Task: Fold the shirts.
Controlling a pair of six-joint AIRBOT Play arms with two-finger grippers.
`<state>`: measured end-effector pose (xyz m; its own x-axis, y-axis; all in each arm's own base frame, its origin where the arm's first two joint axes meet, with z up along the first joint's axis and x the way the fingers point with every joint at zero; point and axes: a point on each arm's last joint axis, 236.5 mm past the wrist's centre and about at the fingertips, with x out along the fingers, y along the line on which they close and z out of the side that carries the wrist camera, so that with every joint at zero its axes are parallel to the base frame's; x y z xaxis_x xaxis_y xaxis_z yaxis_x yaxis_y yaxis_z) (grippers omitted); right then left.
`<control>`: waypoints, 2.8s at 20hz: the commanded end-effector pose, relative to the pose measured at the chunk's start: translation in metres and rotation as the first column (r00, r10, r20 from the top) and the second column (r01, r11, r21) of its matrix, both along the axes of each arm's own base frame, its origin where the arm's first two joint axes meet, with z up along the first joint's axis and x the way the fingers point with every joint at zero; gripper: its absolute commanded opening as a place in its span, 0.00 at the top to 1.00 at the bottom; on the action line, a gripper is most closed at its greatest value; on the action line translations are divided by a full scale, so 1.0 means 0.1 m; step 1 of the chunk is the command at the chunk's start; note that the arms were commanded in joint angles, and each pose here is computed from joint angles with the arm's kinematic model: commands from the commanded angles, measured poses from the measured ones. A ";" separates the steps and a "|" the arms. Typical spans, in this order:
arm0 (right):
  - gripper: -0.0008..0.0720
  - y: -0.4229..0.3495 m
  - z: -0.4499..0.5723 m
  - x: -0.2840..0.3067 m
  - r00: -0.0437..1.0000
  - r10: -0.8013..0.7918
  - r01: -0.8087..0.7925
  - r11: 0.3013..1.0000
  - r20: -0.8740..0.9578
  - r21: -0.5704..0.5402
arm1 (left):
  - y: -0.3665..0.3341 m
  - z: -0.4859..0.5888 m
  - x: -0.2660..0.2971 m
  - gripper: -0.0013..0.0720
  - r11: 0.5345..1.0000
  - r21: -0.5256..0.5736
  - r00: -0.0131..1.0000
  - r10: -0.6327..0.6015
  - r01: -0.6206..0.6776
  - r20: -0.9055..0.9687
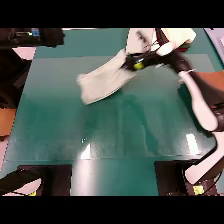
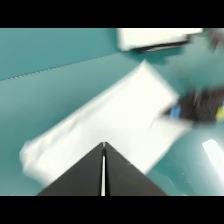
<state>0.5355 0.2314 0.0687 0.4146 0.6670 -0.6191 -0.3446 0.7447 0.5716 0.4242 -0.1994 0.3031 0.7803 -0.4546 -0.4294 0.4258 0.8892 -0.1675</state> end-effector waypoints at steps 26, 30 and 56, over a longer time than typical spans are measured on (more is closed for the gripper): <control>0.96 -4.67 2.56 -0.89 0.588 -0.632 0.774 0.621 0.505 -0.124 | -0.58 0.06 -0.31 0.95 0.988 -0.051 0.989 -0.147 0.146 -0.002; 0.96 -4.82 2.13 -1.33 0.616 -0.646 0.787 0.524 0.450 -0.326 | -0.58 0.05 -0.32 0.95 0.988 -0.048 0.989 -0.148 0.147 -0.005; 0.28 -4.58 1.38 -2.44 0.455 -0.864 0.891 0.443 0.216 -0.102 | -0.56 -0.10 -0.40 0.95 0.983 0.022 0.982 -0.184 0.185 -0.046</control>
<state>0.2367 -0.2584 0.1545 0.5940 -0.3052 -0.7443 0.6554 0.7202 0.2276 0.3840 -0.2553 0.2914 0.6620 -0.5763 -0.4792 0.5751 0.8006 -0.1684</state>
